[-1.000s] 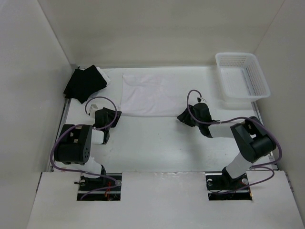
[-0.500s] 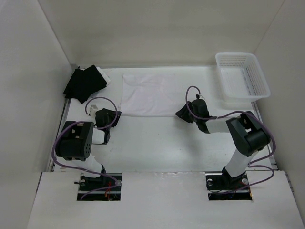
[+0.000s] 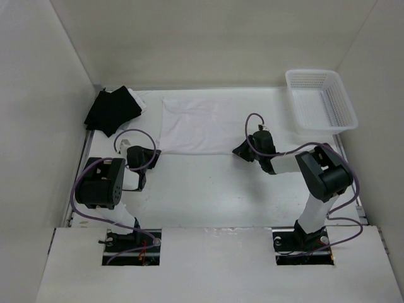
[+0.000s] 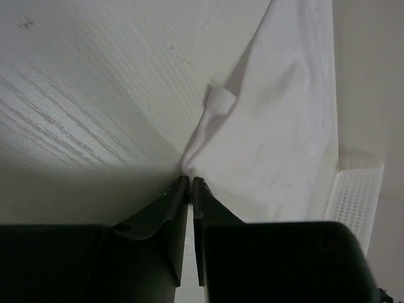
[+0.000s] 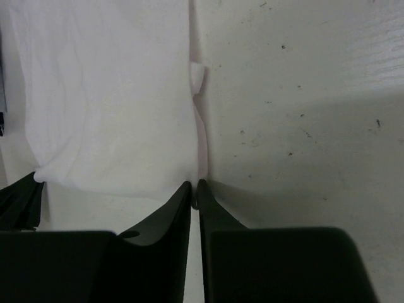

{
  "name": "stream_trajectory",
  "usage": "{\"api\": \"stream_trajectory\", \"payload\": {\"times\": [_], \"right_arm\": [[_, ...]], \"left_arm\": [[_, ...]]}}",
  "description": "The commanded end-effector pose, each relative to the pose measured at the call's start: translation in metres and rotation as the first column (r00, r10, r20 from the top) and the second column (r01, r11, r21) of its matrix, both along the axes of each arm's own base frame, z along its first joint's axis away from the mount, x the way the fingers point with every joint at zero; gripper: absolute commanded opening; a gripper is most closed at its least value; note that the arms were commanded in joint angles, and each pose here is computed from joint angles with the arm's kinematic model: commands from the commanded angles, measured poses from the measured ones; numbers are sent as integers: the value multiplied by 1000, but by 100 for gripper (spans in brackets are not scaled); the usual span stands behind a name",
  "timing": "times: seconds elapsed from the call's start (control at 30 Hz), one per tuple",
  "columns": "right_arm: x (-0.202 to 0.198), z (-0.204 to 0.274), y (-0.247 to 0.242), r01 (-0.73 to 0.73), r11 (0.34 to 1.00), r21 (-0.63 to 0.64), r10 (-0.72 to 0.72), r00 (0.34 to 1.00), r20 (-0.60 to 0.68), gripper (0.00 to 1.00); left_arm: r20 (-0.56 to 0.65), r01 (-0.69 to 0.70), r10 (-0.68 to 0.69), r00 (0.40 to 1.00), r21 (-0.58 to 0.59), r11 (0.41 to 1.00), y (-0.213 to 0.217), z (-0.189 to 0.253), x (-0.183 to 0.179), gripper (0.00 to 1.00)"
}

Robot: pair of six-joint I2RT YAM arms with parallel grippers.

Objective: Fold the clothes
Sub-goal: Fold the tank top

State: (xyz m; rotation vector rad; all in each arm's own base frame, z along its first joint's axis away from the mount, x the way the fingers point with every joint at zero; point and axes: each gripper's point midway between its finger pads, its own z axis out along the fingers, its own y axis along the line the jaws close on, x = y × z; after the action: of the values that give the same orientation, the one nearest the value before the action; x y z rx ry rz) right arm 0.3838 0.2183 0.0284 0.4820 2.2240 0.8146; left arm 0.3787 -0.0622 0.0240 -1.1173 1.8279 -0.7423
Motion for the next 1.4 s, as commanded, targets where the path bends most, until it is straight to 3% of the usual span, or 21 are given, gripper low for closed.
{"api": "stream_trajectory", "payload": {"times": [0.0,0.1,0.23,0.4,0.6,0.73,0.87,1.03,1.27,1.37], "right_arm": [[22,21,3,16,998,53,-20,997,71,10],[29,27,2,21,999,46,-25,995,100,3],[20,60,-8,33,999,31,-39,978,204,0],[-29,126,-18,-5,1000,20,-2,945,326,1],[-108,236,-45,-1,1000,-31,16,869,495,2],[-137,290,-61,27,998,-64,14,826,563,3],[-132,295,-58,26,994,-105,38,827,562,3],[-86,259,-46,5,992,-126,58,867,494,4],[37,172,-30,-21,995,-95,50,949,311,4],[91,157,-32,-18,997,-76,37,963,267,3]], "left_arm": [[31,-8,9,999,-7,1000,4,6,4,6],[45,-14,15,999,-8,1000,6,11,5,4],[129,-2,2,992,-3,1000,4,44,2,2],[287,54,-64,956,41,998,-6,134,-22,1],[519,-38,-63,853,183,982,9,280,-104,1],[570,-61,-72,819,212,975,12,320,-134,2],[540,-33,-86,837,207,978,3,313,-120,2],[429,-11,-93,899,234,972,-5,268,-73,2],[224,-8,-56,973,275,961,-7,173,22,3],[167,-20,-28,986,276,961,-1,147,74,2]]}}
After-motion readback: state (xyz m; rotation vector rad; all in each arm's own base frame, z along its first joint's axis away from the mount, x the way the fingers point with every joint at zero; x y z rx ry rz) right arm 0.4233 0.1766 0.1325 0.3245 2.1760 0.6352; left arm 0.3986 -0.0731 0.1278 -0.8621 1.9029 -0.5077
